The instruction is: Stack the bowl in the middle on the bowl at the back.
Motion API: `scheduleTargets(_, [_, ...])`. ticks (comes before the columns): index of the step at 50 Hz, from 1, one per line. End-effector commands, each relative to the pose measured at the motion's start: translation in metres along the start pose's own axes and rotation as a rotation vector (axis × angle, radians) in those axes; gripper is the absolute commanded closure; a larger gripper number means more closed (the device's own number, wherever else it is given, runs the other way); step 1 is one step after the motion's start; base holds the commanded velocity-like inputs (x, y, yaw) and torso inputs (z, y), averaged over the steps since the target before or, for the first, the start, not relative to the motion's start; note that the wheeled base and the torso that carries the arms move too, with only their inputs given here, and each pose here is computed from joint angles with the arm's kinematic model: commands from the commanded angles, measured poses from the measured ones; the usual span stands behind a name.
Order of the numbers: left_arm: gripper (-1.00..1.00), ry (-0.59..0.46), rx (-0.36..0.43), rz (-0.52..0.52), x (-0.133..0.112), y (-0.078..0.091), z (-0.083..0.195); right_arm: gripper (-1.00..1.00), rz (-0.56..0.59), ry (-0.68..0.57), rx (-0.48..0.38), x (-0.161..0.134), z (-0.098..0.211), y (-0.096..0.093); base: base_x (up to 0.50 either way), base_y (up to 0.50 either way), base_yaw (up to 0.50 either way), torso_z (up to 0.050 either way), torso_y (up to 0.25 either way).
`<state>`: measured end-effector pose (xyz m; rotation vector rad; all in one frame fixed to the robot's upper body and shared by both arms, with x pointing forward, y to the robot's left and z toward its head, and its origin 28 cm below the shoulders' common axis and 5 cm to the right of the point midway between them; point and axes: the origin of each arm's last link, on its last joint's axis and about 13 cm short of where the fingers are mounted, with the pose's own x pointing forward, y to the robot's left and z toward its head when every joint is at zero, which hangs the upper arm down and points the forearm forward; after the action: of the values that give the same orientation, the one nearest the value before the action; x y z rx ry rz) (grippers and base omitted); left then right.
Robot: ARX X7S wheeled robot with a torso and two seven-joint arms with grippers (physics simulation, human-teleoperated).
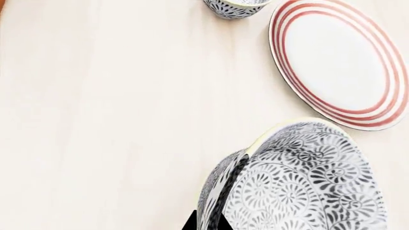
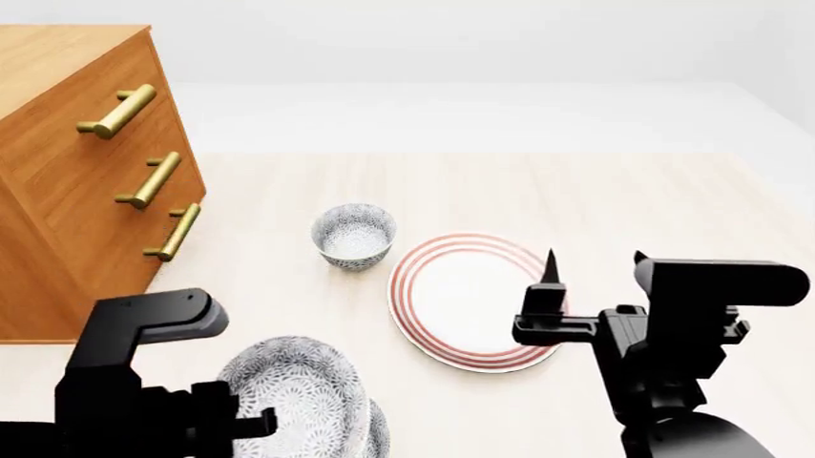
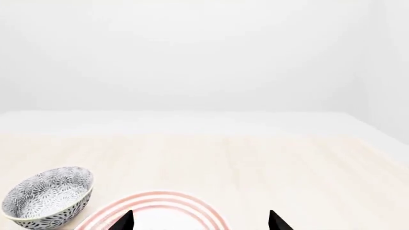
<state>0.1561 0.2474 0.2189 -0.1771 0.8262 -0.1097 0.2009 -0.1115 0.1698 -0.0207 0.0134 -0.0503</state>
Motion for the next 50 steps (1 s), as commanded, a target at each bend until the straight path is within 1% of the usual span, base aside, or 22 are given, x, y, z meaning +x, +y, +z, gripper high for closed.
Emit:
scheduleTargets(1, [1.0, -0.016, 0.016, 0.009, 0.008, -0.003, -0.002, -1.0, -0.012, 0.003, 0.003, -0.003, -0.001, -0.003, 0.0, 0.0, 0.0, 0.0, 0.0])
scheduleTargets(40, [1.0, -0.005, 0.047, 0.007, 0.023, -0.008, -0.008, -1.0, -0.033, 0.009, 0.012, -0.009, -0.006, -0.007, 0.0, 0.0, 0.0, 0.0, 0.0])
scheduleTargets(50, [1.0, -0.014, 0.05, 0.001, 0.026, -0.011, -0.005, -1.0, -0.043, 0.011, 0.013, -0.011, -0.006, -0.009, 0.0, 0.0, 0.0, 0.0, 0.0])
